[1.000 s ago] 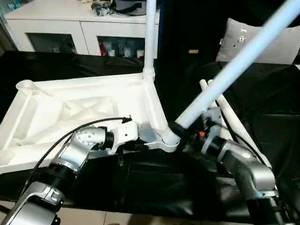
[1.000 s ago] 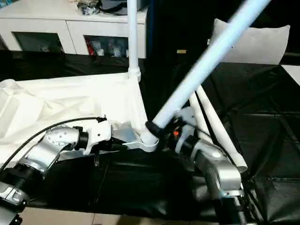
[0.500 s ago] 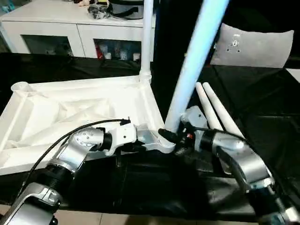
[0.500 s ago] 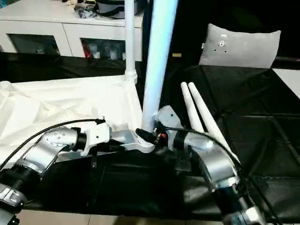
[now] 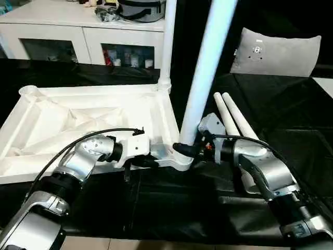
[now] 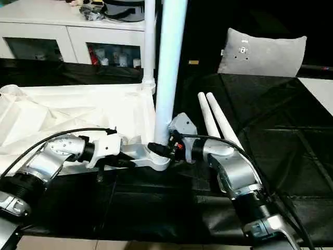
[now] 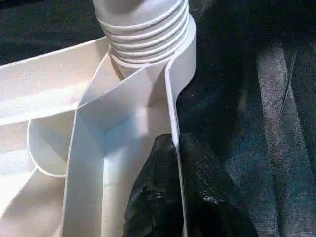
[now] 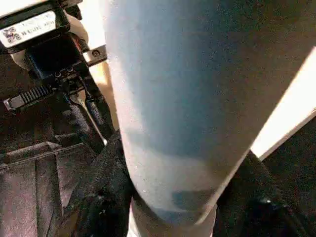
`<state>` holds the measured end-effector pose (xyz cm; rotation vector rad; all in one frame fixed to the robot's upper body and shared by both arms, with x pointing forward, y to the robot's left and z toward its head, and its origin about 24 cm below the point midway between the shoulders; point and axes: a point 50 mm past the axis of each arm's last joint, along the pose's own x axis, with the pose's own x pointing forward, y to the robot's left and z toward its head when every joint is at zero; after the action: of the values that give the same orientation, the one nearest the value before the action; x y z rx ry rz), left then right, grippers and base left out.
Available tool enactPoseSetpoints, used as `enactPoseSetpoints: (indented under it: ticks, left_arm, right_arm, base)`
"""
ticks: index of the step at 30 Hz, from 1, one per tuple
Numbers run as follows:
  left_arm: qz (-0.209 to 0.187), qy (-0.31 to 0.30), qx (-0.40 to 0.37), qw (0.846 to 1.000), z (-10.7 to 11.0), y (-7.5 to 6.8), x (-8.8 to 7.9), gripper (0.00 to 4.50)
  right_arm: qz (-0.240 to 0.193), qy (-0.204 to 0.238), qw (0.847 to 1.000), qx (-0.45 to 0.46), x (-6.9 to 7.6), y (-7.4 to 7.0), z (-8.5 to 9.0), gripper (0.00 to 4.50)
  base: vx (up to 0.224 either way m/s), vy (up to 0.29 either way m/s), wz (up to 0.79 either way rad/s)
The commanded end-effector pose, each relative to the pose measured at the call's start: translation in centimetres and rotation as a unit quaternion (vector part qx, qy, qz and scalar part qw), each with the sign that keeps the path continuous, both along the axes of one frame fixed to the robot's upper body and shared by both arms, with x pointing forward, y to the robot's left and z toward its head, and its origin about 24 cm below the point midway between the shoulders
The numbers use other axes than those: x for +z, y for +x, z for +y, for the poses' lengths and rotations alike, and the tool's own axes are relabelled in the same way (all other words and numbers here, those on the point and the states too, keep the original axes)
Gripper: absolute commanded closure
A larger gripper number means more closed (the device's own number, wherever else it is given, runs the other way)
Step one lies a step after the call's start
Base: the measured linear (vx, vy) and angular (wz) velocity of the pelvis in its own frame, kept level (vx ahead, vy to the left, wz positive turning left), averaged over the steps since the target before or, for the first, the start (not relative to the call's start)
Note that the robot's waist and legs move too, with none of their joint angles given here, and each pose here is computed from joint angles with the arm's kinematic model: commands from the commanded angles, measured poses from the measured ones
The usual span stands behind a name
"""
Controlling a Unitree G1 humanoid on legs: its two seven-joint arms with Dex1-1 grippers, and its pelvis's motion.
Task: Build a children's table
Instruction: Rotate leg to tighten
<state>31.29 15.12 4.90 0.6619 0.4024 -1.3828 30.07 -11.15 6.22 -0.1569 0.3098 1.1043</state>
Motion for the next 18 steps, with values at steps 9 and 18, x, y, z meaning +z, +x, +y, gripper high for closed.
enactPoseSetpoints:
  ticks: [9, 18]
  left_arm:
    - [0.008, -0.031, 0.084, 0.996, 0.3, -0.8, 0.5, 4.5]
    - [-0.007, -0.066, 0.169, 0.983, -5.5, -3.8, 0.6, 4.5]
  right_arm:
    - [0.107, -0.067, 0.987, -0.098, -5.7, -0.9, -0.2, 2.62]
    - [0.094, -0.052, 0.962, -0.25, -5.4, 1.4, -0.5, 2.62]
  base:
    - [0.0, 0.0, 0.0]
    - [0.0, 0.0, 0.0]
